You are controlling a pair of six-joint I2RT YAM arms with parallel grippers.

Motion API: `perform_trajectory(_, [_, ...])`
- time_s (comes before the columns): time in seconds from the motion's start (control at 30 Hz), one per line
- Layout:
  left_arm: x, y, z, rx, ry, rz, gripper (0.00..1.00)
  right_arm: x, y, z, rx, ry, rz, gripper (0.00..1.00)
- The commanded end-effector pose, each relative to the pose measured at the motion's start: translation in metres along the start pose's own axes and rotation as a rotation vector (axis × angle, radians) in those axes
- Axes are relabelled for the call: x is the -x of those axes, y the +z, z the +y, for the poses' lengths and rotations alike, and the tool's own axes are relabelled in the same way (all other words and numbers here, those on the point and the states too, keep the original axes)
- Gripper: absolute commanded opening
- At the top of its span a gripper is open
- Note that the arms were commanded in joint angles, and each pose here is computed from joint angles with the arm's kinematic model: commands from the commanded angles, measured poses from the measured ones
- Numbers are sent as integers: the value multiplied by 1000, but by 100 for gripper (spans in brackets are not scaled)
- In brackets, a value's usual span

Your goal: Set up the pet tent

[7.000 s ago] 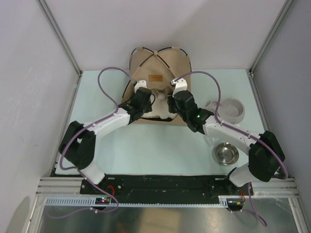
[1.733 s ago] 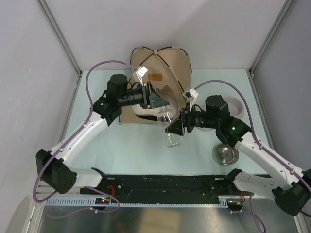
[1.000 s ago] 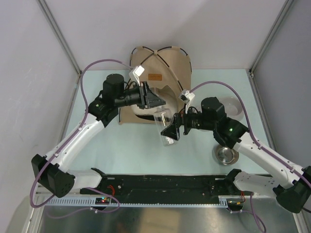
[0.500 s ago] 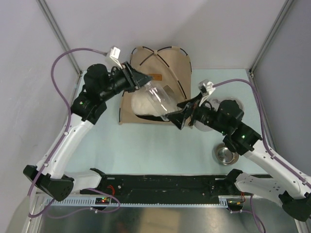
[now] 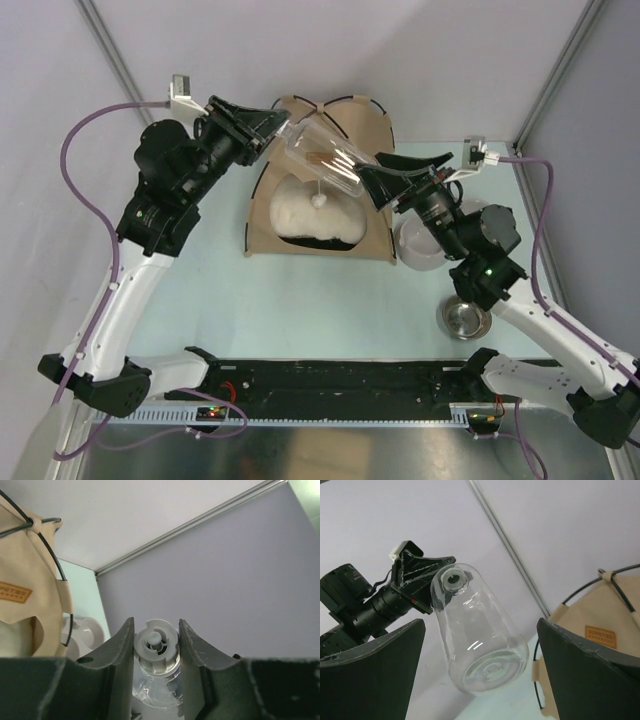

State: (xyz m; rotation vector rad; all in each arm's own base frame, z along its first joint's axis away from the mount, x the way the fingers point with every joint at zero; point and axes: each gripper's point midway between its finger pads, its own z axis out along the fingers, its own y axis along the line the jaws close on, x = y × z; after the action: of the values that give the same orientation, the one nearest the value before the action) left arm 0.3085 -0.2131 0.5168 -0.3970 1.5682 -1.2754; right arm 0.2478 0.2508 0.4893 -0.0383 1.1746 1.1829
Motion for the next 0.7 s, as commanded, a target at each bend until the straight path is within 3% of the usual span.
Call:
perform_trajectory(0.0, [17,-7,-31,-67,-167,-53,0,37,14,31,134,53,-146,99])
perform_trajectory(0.33, [27,-12,-19,-36,-302,-132,0,28,18,40,190,119,-119,97])
perform_trajectory(0.67, [2,7,-14,-59,-379,-19,0,13,23,46,227,136,-20,83])
